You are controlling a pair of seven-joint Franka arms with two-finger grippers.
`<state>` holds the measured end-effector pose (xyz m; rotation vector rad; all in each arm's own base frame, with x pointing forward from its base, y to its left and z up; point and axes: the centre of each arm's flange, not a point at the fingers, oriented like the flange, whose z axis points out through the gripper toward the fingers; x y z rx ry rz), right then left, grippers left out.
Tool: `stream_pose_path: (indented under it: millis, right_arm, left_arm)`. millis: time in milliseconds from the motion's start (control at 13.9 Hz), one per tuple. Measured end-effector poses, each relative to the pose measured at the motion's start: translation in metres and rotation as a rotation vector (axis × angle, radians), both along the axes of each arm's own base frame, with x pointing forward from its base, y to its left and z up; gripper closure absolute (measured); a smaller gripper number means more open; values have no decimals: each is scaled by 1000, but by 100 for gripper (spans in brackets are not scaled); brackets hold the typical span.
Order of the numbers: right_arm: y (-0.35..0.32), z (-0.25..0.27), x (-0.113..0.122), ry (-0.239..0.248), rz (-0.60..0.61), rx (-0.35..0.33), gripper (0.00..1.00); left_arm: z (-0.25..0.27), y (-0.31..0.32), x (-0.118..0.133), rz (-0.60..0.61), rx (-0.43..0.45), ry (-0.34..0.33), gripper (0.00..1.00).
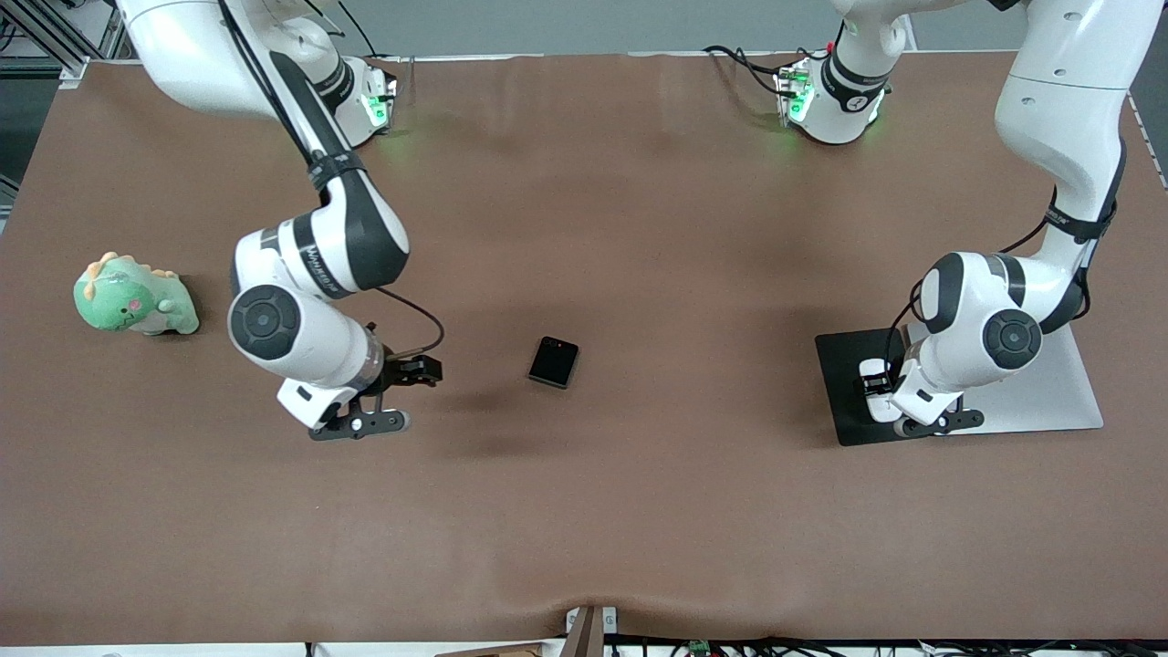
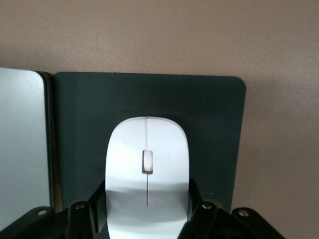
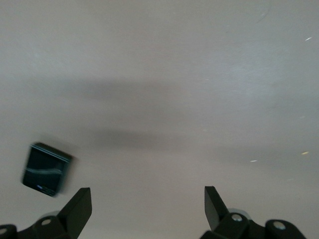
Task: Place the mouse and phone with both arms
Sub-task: 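Move the right gripper to the black phone and grasp it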
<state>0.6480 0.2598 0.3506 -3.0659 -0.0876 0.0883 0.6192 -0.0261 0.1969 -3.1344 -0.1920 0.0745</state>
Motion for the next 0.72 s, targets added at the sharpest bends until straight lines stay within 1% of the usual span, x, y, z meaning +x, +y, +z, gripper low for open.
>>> stream_pose_path:
  millis: [287,502,574,717]
  right_arm:
    - [43,-29,-16,30,-142,-20,0]
    - [74,-46,-25,38,-223,-30,0]
    - [89,-51,-31,39,-243,-32,0]
    - [128,-64,-47,19,-294,-22,0]
  left_arm:
    - [-6,-1,-2,-12,5,-4,37]
    - [-7,-1,-3,-16,7,-6,37]
    - [-8,-1,-3,-19,8,-8,37]
    - [-10,0,-2,-33,18,-12,37]
